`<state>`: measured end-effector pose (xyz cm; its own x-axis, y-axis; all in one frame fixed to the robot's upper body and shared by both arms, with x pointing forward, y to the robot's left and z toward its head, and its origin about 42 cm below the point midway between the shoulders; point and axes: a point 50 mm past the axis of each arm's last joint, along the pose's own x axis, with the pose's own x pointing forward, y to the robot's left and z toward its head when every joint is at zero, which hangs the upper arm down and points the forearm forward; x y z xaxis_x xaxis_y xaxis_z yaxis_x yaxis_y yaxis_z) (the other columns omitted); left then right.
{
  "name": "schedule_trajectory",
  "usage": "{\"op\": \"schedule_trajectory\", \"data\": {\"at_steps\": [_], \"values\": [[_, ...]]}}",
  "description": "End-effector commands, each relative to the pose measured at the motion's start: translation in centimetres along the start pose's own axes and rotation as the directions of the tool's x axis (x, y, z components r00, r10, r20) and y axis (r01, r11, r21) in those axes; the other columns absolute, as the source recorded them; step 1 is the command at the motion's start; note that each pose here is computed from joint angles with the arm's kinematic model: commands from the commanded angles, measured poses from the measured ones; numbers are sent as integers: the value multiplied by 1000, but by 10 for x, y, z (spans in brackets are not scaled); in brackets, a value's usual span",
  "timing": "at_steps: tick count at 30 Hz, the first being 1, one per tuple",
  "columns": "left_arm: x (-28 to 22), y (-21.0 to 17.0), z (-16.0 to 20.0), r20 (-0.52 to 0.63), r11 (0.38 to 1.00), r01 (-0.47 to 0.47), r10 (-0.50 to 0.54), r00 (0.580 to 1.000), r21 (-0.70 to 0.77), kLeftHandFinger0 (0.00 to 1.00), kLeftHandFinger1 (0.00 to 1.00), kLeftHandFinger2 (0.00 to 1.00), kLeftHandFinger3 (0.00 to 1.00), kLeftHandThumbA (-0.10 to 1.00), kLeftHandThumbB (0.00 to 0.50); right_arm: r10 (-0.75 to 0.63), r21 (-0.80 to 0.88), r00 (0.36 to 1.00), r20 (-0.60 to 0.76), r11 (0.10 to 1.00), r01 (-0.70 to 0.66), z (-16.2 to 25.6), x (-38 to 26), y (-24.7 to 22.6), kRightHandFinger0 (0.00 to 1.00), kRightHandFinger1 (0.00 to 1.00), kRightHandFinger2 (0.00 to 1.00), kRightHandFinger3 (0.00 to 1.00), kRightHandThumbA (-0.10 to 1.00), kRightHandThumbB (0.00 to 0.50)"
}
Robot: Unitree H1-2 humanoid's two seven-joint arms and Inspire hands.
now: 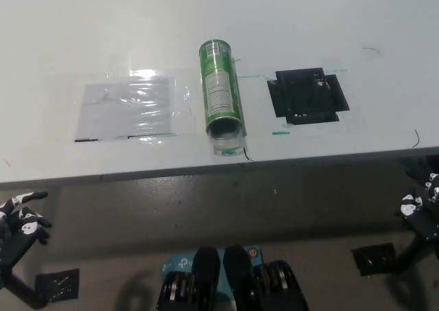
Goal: The robot uses its right hand finger to pull out the chips tray kept inside a container in the middle of the desk
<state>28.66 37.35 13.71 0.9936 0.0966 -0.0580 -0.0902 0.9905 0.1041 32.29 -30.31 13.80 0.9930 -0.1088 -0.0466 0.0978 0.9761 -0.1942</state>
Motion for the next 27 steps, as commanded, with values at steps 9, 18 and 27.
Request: {"op": "schedule_trajectory", "data": {"at_steps": [9,18,27], "values": [[3,5,13,41,1000,14,-15,999,12,311,296,331,615,-1,136,32,-48,960,279,999,-20,115,20,-25,140,292,867,1000,-100,148],[3,4,12,38,1000,18,-19,999,3,296,288,323,625,-25,126,162,-123,883,441,985,-119,193,45,6,0,163,854,1000,-100,187],[4,5,13,44,1000,27,-28,999,10,299,297,335,617,-19,128,371,-358,799,474,910,-210,224,71,53,449,202,817,1000,-100,276]]}}
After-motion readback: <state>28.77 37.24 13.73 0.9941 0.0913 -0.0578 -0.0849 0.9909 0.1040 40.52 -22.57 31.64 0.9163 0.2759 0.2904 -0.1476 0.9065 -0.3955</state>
